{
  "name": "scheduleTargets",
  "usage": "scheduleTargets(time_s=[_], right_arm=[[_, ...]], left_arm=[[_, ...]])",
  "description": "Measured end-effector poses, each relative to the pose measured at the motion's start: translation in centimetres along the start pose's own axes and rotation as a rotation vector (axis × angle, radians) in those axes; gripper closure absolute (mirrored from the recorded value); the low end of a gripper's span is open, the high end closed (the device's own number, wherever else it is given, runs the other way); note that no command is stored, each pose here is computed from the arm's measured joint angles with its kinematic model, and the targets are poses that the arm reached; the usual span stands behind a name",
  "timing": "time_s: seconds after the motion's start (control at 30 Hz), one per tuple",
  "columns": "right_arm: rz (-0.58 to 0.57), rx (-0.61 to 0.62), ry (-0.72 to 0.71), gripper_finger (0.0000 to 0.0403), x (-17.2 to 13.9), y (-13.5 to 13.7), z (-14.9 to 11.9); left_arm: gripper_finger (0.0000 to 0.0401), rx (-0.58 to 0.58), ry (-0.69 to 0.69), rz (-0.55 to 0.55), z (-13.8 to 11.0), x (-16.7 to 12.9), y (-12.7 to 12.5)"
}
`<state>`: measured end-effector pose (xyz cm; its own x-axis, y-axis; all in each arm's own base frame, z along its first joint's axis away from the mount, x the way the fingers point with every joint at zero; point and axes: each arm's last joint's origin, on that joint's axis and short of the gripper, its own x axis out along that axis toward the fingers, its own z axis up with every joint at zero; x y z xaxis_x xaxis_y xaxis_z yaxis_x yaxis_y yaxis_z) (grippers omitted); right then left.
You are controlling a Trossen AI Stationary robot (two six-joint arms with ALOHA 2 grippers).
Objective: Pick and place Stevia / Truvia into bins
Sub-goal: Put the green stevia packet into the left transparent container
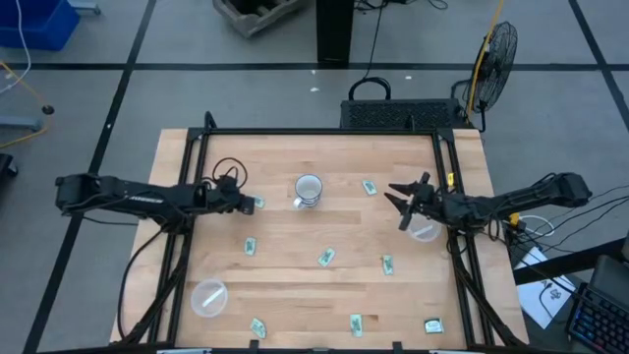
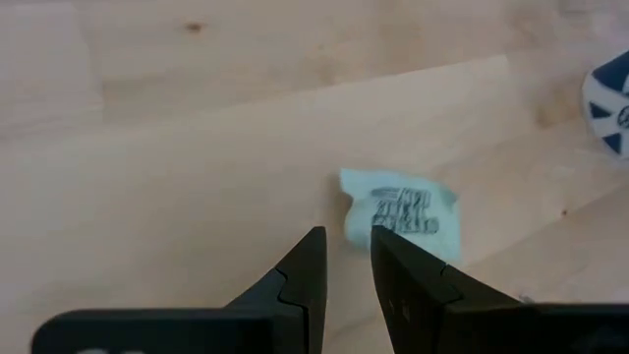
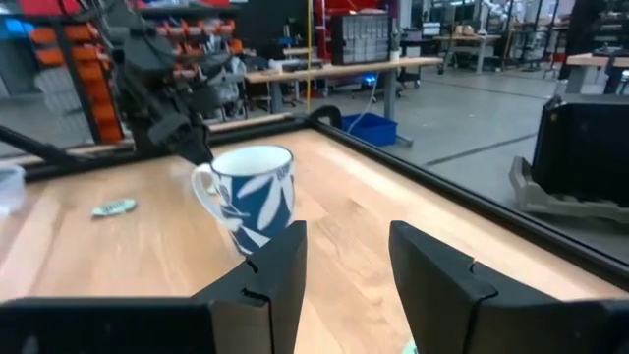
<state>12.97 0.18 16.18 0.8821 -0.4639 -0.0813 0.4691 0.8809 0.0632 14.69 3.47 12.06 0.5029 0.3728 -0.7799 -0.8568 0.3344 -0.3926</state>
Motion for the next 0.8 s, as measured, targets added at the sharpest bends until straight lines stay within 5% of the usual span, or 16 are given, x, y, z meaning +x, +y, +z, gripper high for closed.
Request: scheduleTargets(time_s=[0.8], right_arm=[[-0.212, -0.049, 0.343, 0.0261, 3.4, -2.7, 0.3]], left_arm=[[0.0335, 0.014, 0.028, 0.009, 0.3, 1.2, 0.1]])
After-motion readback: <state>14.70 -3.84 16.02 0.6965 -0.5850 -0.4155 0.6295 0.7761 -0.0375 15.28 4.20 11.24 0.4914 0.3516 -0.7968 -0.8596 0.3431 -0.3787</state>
